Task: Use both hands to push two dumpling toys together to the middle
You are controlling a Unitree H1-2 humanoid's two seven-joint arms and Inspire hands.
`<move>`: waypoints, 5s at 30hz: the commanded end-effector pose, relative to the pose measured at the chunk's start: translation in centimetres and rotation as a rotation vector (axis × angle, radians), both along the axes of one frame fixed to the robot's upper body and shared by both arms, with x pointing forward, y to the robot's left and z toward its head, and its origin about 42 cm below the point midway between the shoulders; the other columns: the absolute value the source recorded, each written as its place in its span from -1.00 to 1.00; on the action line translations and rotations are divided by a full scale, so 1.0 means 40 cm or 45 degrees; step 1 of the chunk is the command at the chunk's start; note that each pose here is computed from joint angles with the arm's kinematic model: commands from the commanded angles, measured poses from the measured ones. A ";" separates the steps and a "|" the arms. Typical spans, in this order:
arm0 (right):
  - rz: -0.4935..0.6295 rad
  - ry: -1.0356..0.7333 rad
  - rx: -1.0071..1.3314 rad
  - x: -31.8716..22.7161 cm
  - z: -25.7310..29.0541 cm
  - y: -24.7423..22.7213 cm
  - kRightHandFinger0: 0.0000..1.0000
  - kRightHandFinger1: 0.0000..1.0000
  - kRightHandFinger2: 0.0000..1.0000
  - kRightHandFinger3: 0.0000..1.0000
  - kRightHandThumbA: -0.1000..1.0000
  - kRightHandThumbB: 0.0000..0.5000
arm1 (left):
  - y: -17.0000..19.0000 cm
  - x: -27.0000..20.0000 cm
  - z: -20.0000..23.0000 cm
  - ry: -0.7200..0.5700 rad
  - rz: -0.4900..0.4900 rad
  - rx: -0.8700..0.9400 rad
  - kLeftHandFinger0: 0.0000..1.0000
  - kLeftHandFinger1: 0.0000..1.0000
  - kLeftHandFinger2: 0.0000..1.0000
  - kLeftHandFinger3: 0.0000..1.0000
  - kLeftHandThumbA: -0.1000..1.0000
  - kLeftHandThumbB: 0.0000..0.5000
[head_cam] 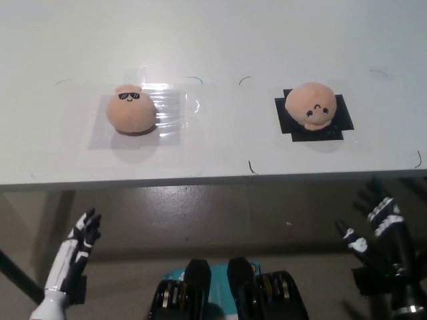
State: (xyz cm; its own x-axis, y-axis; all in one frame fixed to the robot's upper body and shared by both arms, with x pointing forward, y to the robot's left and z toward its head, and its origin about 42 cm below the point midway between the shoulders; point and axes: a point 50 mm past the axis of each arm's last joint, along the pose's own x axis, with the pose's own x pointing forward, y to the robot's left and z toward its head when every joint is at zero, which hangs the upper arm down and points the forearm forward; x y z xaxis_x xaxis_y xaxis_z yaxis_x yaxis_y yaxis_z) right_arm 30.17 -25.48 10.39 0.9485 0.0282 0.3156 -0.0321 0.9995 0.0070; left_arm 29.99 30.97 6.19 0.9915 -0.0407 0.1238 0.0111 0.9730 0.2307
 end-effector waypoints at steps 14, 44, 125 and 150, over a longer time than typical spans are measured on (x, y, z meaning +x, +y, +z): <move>-0.020 -0.468 0.048 0.013 0.246 -0.012 0.83 0.97 1.00 1.00 0.85 0.00 | -0.020 -0.037 0.327 -0.696 -0.030 -0.085 0.62 0.63 0.72 1.00 0.97 -0.33; -0.002 -0.302 -0.008 0.503 0.473 -0.110 1.00 1.00 1.00 1.00 1.00 -0.02 | 0.097 0.437 0.639 -0.557 -0.037 0.051 1.00 1.00 1.00 1.00 1.00 0.40; 0.218 0.237 0.614 0.609 0.230 0.084 1.00 1.00 1.00 1.00 1.00 -0.07 | -0.122 0.608 0.398 -0.130 -0.167 -0.155 1.00 1.00 1.00 1.00 1.00 0.70; 0.292 0.349 0.622 0.567 0.143 0.190 1.00 1.00 1.00 1.00 1.00 0.01 | -0.201 0.539 0.226 0.038 -0.170 -0.153 1.00 1.00 1.00 1.00 1.00 0.67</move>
